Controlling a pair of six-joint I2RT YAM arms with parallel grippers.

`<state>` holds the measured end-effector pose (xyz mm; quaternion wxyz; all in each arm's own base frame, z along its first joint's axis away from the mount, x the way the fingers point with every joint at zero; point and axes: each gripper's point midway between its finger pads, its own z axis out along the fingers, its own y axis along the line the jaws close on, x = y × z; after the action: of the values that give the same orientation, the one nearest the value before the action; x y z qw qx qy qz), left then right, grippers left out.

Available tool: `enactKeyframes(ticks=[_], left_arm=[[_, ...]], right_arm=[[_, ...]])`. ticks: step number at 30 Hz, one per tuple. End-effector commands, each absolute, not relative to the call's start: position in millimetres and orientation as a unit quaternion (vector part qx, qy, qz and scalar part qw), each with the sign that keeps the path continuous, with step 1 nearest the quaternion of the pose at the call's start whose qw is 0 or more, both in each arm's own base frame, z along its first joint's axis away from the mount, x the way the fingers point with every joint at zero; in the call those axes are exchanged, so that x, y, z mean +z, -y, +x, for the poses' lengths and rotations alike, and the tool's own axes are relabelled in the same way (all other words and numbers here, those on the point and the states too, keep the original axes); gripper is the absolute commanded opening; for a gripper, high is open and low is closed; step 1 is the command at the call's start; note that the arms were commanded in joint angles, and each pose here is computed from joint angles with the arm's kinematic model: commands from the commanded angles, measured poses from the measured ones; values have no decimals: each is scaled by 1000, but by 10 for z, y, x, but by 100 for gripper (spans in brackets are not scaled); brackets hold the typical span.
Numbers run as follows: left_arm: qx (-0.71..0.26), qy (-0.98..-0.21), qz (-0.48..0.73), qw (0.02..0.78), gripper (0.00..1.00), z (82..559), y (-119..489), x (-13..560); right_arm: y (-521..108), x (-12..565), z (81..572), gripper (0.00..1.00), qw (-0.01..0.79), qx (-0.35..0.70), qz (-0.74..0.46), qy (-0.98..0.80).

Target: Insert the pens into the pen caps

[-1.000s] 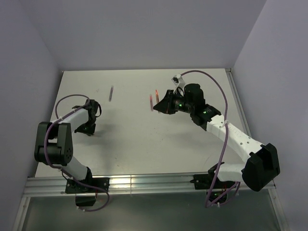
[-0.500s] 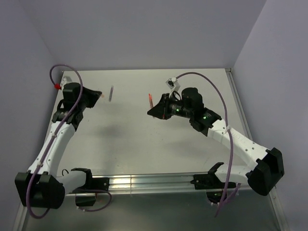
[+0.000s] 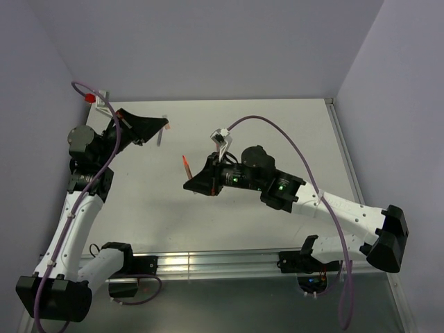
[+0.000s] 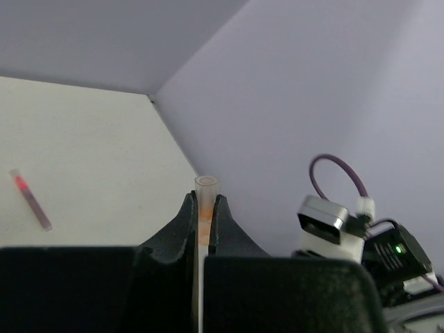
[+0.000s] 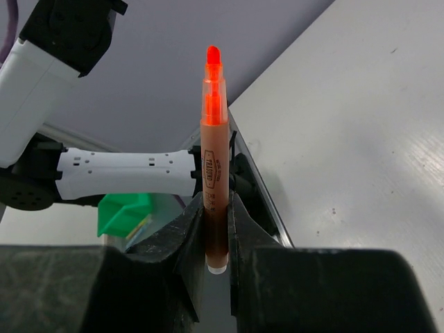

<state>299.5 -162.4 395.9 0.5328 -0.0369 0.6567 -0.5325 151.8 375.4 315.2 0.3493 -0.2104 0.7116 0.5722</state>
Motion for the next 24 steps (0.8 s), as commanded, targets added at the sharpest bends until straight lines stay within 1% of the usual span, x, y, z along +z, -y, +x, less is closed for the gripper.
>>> enactKeyframes(ticks=[1,6,14,19,24], left_arm=[[-582,-610,78,532,0,2586,1815,4224],[-616,-588,91,517,0,2436,1878,4213],[-628,-586,61,507,0,2419,1921,4160],[-643,-581,67,494,0,2375,1993,4161],[-636,-589,67,494,0,2382,2030,4135]], right_arm=[[-3850,3541,1619,0,391,591,-195,-678],[-3908,3567,1648,0,394,588,-196,-679],[-3941,3527,1718,0,399,580,-188,-685],[-3939,3521,1739,0,401,575,-184,-688],[-3926,3525,1749,0,405,574,-181,-689]])
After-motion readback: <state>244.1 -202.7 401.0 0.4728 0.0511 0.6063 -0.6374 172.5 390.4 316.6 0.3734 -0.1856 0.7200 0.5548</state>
